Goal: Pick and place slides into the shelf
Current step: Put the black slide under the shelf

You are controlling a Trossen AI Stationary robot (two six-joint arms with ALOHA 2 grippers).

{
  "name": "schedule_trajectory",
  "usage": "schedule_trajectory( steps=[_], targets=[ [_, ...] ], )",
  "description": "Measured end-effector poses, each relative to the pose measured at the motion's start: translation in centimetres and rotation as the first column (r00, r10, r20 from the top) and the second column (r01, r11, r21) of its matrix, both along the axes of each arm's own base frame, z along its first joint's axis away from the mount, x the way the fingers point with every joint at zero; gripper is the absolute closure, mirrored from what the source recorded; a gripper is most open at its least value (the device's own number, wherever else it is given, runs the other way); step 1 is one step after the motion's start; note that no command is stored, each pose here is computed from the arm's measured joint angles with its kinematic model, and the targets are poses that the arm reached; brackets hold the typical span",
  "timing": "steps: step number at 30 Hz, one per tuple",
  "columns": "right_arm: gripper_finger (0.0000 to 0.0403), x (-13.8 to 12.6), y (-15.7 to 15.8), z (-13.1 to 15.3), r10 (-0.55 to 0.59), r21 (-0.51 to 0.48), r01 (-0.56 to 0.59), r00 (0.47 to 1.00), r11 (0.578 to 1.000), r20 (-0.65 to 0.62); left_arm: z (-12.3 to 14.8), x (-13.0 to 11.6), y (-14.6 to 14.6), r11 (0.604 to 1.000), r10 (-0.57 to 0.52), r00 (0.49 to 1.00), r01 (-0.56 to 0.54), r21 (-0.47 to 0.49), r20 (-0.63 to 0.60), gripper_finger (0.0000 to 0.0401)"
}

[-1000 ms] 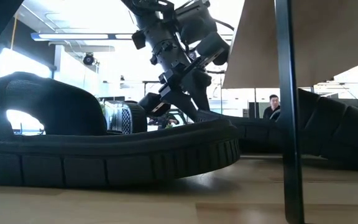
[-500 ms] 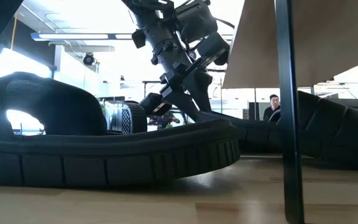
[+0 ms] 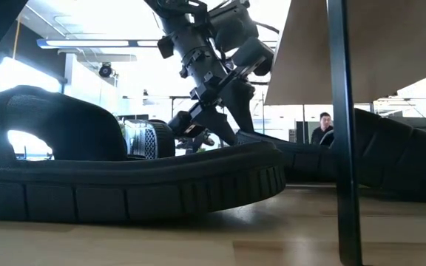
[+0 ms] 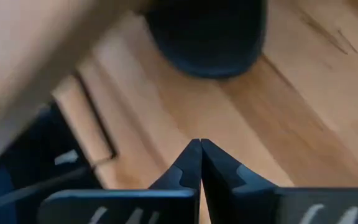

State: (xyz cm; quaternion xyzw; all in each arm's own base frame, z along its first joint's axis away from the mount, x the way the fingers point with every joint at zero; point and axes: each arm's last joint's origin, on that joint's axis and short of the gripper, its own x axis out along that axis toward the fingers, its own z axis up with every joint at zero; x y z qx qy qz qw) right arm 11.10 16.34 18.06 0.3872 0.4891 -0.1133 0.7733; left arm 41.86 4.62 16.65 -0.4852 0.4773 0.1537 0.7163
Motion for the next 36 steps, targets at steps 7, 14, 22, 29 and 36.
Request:
schedule_trajectory(
  steps=[7,14,22,29,36],
  targets=[
    [0.0403,0.7,0.2,-3.3,-0.061,-0.012,0.062,0.997,0.998,0.054,0.0,0.0,-0.1,0.999,-0.026,1.0,0.026,-0.021,0.006,0.0291],
    [0.0403,1.7,1.3,-5.2,-0.176,0.029,0.174,0.984,0.984,0.042,0.0,0.0,-0.2,0.999,-0.027,1.0,0.027,-0.045,0.006,0.0291],
    [0.0403,0.8,2.0,-6.4,-0.313,0.038,0.311,0.945,0.95,0.1,0.1,0.0,-0.4,0.991,-0.092,0.995,0.094,-0.093,0.026,0.0291],
    [0.0403,0.3,2.5,-7.3,-0.234,-0.04,0.241,0.963,0.97,0.13,0.1,-0.1,-0.5,0.98,-0.142,0.989,0.147,-0.131,0.042,0.029],
    [0.0403,0.4,2.3,-7.4,-0.312,-0.022,0.32,0.934,0.947,0.175,0.1,-0.2,-0.6,0.974,-0.165,0.985,0.169,-0.15,0.044,0.029]
  ],
)
